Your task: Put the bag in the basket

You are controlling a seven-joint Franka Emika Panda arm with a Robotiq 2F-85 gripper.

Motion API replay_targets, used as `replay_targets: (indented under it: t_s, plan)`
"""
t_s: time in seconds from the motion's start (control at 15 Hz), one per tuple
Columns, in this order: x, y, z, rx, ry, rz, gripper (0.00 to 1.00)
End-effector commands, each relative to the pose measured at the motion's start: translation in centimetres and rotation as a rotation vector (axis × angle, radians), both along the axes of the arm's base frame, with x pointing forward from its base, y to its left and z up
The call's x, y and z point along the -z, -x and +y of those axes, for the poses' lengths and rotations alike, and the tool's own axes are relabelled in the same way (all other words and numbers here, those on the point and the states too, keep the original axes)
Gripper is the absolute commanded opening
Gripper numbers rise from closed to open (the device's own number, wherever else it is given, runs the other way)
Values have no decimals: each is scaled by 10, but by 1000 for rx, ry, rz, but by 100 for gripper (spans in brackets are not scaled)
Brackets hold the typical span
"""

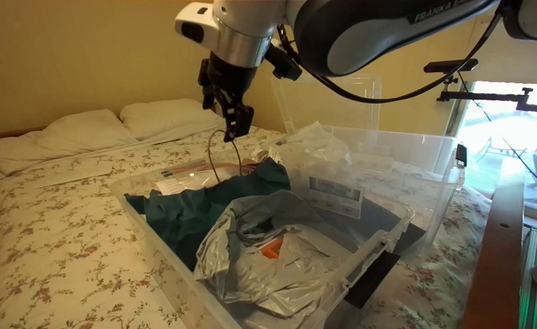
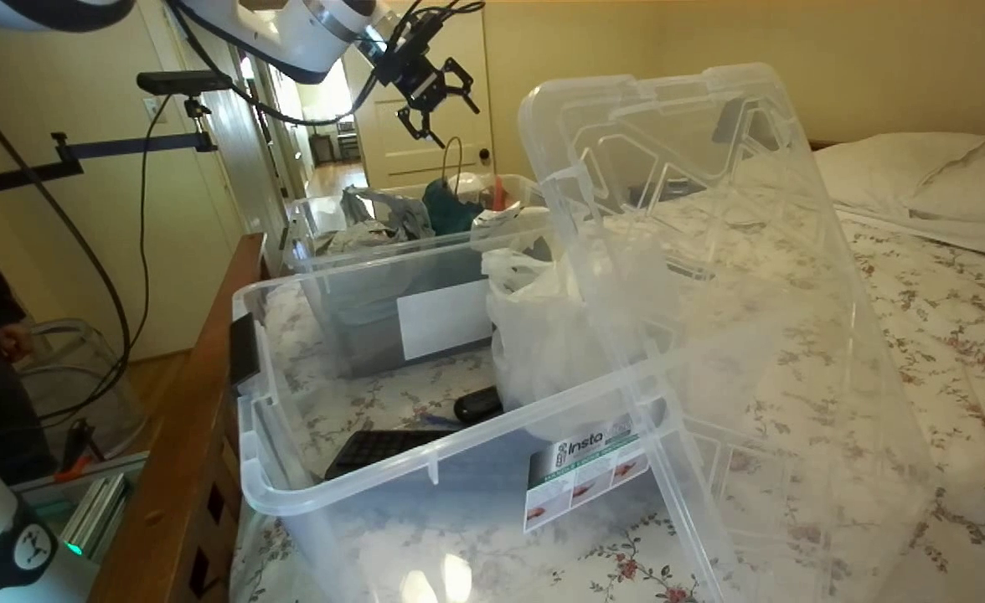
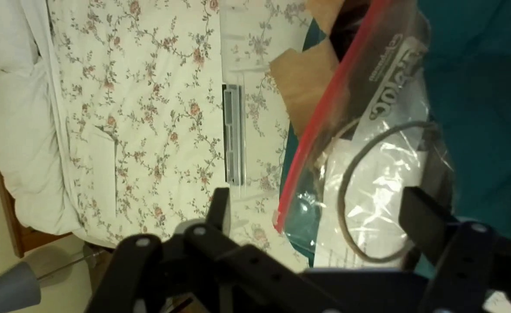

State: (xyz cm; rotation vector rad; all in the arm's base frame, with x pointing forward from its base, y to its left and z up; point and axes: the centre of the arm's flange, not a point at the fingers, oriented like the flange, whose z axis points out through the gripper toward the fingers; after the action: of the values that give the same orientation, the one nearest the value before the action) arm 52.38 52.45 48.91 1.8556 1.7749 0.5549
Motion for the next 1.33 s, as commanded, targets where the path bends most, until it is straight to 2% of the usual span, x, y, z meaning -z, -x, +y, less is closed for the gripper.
replay_targets:
  t_s: [0.0, 0.13, 0.27, 0.4, 0.47, 0.53, 0.6, 0.8, 0.87, 0.93, 1.07, 1.27]
  plan:
    - [27, -14, 16, 5, 38, 22, 100]
    - [45, -11, 28, -4, 46, 38, 100]
    - [53, -9, 41, 8, 16, 27, 100]
    - [26, -6, 53, 31, -77, -16, 100]
    - [4, -5, 55, 52, -130, -58, 75]
    - [-17, -4, 56, 70, -170, -81, 74]
    - [-37, -5, 57, 89, -212, -110, 68]
    - [-87, -11, 52, 149, -325, -212, 44]
    - [-97, -12, 49, 165, -337, -233, 38]
    - [-102, -12, 44, 161, -301, -215, 77]
    - [-102, -8, 31, 119, -197, -204, 79]
    - [-82, -6, 11, 53, -43, -179, 98]
